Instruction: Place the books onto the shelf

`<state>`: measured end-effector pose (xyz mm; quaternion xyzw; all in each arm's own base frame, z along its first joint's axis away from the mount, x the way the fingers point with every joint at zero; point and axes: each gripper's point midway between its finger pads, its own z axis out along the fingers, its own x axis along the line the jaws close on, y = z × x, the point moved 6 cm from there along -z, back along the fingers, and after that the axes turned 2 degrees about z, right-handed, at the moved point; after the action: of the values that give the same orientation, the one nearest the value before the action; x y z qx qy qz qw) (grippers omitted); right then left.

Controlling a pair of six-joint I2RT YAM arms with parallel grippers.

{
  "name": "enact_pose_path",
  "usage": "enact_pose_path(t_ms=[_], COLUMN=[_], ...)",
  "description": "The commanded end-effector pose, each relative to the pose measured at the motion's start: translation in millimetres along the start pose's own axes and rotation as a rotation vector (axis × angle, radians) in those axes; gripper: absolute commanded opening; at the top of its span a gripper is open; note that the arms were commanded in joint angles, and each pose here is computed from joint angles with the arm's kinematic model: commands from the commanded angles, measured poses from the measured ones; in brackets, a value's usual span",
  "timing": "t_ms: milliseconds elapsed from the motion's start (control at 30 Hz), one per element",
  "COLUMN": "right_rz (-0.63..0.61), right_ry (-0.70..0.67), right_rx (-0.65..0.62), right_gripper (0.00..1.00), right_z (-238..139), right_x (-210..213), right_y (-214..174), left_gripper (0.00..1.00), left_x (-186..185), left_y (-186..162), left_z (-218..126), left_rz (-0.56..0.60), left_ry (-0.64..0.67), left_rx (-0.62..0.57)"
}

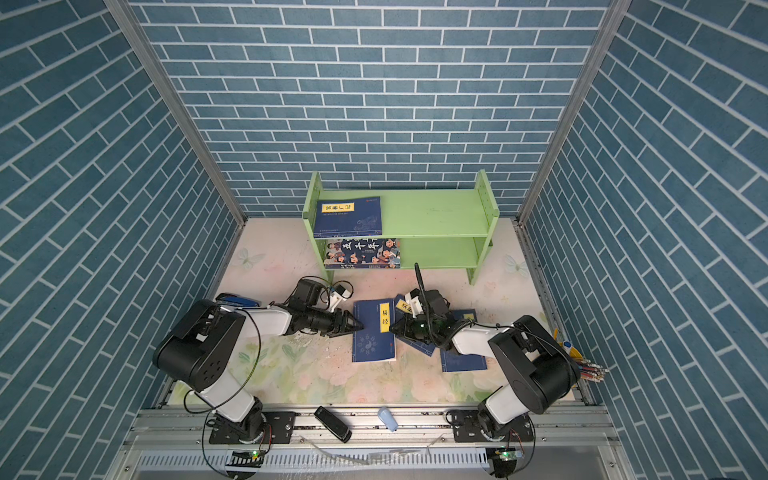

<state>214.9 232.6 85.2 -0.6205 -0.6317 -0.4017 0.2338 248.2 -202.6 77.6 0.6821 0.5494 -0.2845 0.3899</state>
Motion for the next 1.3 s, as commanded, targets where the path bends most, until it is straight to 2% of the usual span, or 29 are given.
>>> enact_pose_path(t_ms=[0,233,333,467,533,667,700,800,867,933,1067,1267], right_rz=[-0.02,-0.04,-0.044,-0.048,-0.047,-0.045,-0.045,-0.046,-0.054,-0.062,-0.082,-0.151], right_ry=[0.121,0.187,0.194,0.209,0.22,0.214,0.213,0.185,0.149,0.106,0.056,0.009], right_rx=[-0.032,-0.013,-0.008,0.004,0.008,0.0,-0.005,-0.028,-0.056,-0.087,-0.174,-0.275], right_gripper=[0.0,0.0,0.0,0.0,0.0,0.0,0.04,0.29,0.43,0.52,0.59,0.6], right_z=[-5.1,-9.6,-9.1,-6.0,-5.2,-6.0,-7.0,-12.1,-18.2,-26.7,-53.5,-100.1], right_x=[21.7,33.0,33.5,34.3,35.0,34.1,34.6,33.1,32.1,30.2,33.2,50.1], right_y=[4.5,2.6,2.7,2.9,3.0,3.0,3.2,3.2,4.6,6.1,11.3,11.2], left_gripper=[0.57,0.48,0.48,0.48,0.43,0.27,0.24,0.13,0.1,0.08,0.05,0.05], left_x=[-13.1,-33.6,-47.3,-53.7,-55.2,-55.8,-56.2,-58.1,-58.5,-59.8,-71.3,-97.9], left_y=[-0.7,3.8,7.7,6.5,4.8,1.6,1.0,-2.6,-6.4,-9.4,-9.1,-21.4], left_z=[-2.4,-10.5,-14.8,-19.0,-21.1,-24.8,-26.3,-31.5,-34.1,-36.9,-43.8,-56.4], left_rz=[0.048,0.082,0.091,0.105,0.108,0.117,0.117,0.138,0.15,0.164,0.213,0.31], left_ry=[-0.053,-0.16,-0.219,-0.236,-0.234,-0.199,-0.188,-0.16,-0.148,-0.141,-0.158,-0.287], left_rx=[0.008,-0.026,-0.03,-0.028,-0.029,-0.023,-0.025,-0.03,-0.033,-0.032,-0.029,0.035])
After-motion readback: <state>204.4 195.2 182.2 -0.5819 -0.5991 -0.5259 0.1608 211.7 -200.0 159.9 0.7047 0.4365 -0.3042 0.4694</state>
